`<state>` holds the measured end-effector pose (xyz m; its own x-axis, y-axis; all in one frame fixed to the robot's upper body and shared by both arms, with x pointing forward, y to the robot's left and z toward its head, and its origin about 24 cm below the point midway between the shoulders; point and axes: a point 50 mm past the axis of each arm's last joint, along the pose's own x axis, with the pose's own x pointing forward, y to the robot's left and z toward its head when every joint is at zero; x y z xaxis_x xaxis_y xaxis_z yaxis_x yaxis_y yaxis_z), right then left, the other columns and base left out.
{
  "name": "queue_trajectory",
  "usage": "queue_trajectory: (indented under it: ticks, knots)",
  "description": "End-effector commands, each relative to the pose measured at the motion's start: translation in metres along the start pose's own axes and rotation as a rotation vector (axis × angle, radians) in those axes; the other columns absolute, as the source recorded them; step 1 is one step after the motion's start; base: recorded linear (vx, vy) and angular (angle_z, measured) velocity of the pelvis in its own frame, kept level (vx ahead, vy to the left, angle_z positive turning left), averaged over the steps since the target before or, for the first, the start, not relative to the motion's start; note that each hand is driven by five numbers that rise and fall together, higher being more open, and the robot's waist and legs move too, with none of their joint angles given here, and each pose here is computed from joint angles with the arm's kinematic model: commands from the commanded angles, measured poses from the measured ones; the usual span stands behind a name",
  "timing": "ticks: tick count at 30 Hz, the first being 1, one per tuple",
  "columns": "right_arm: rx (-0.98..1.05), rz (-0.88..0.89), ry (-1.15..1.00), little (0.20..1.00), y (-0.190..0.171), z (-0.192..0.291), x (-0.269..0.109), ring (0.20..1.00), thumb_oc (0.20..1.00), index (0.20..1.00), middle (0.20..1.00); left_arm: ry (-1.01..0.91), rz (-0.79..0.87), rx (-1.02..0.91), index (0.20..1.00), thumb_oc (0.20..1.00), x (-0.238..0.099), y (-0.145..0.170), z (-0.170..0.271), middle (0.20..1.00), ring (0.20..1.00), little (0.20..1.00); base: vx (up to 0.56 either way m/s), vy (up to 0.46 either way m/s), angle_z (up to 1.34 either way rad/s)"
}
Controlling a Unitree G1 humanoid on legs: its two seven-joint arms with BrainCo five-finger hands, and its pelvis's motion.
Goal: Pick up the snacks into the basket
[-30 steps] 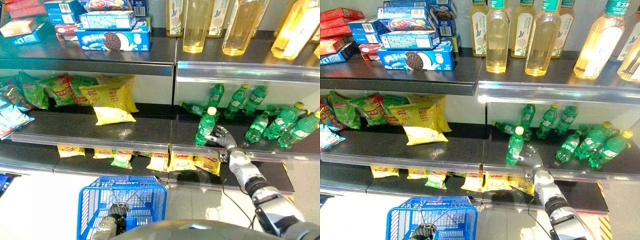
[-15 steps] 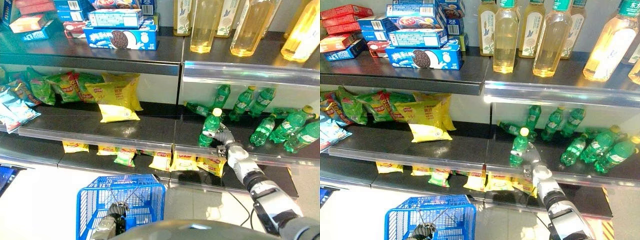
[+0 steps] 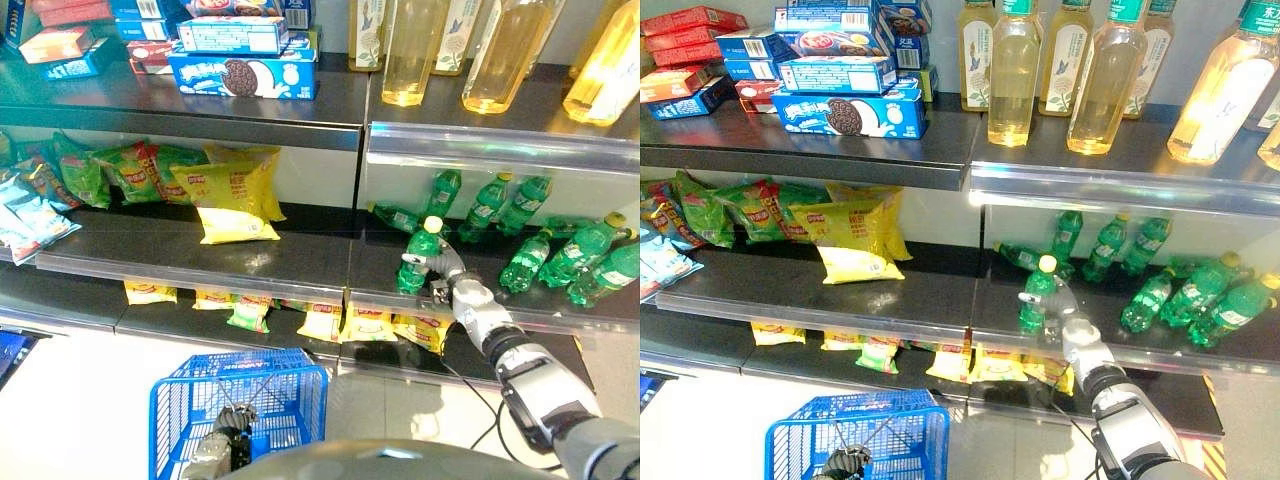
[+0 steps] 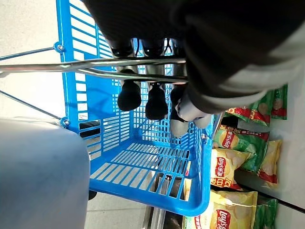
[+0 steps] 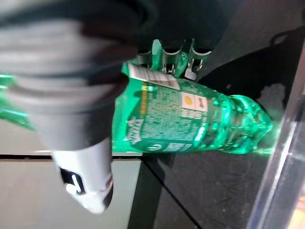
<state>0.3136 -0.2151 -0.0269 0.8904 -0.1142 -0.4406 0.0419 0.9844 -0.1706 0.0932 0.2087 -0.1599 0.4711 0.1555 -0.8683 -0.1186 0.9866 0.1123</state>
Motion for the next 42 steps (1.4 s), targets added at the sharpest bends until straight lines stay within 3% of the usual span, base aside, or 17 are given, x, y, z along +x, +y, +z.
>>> queue_trajectory:
  ticks: [1, 16, 23, 27, 33, 40, 42]
  knots:
    - [0.018, -0.017, -0.100, 0.200, -0.001, 0.042, 0.012, 0.200, 0.200, 0.200, 0.200, 0.030, -0.031, 0.036, 0.200, 0.200, 0.000, -0.006, -0.007, 0.200, 0.200, 0.200, 0.01, 0.005, 0.08]
    - [0.087, -0.058, -0.036, 0.200, -0.003, 0.021, 0.009, 0.200, 0.200, 0.200, 0.200, 0.016, 0.002, -0.035, 0.200, 0.200, 0.000, -0.001, -0.005, 0.200, 0.200, 0.200, 0.00, 0.004, 0.14]
    - [0.148, -0.052, -0.215, 0.200, -0.003, 0.041, -0.001, 0.200, 0.200, 0.200, 0.200, -0.306, -0.001, -0.229, 0.200, 0.200, -0.001, -0.002, 0.066, 0.200, 0.200, 0.200, -0.02, -0.004, 0.05]
    - [0.173, -0.055, -0.433, 0.200, -0.008, 0.064, -0.024, 0.200, 0.200, 0.200, 0.200, -0.593, -0.008, -0.356, 0.200, 0.200, -0.021, 0.012, 0.124, 0.200, 0.200, 0.200, -0.02, -0.029, 0.05]
    - [0.220, -0.040, -0.717, 0.200, -0.016, 0.090, -0.067, 0.200, 0.200, 0.200, 0.200, -0.840, -0.123, -0.431, 0.200, 0.200, -0.052, 0.005, 0.176, 0.200, 0.200, 0.200, -0.01, 0.003, 0.09]
    - [0.247, 0.128, -0.895, 0.200, -0.006, 0.105, -0.105, 0.200, 0.200, 0.200, 0.200, -0.974, -0.275, -0.402, 0.200, 0.200, -0.081, -0.012, 0.199, 0.200, 0.200, 0.200, 0.01, -0.001, 0.00]
    - [0.193, 0.277, -0.924, 0.200, 0.006, 0.107, -0.118, 0.200, 0.200, 0.200, 0.200, -1.030, -0.337, -0.367, 0.200, 0.200, -0.094, -0.015, 0.207, 0.200, 0.200, 0.200, 0.03, -0.006, 0.00]
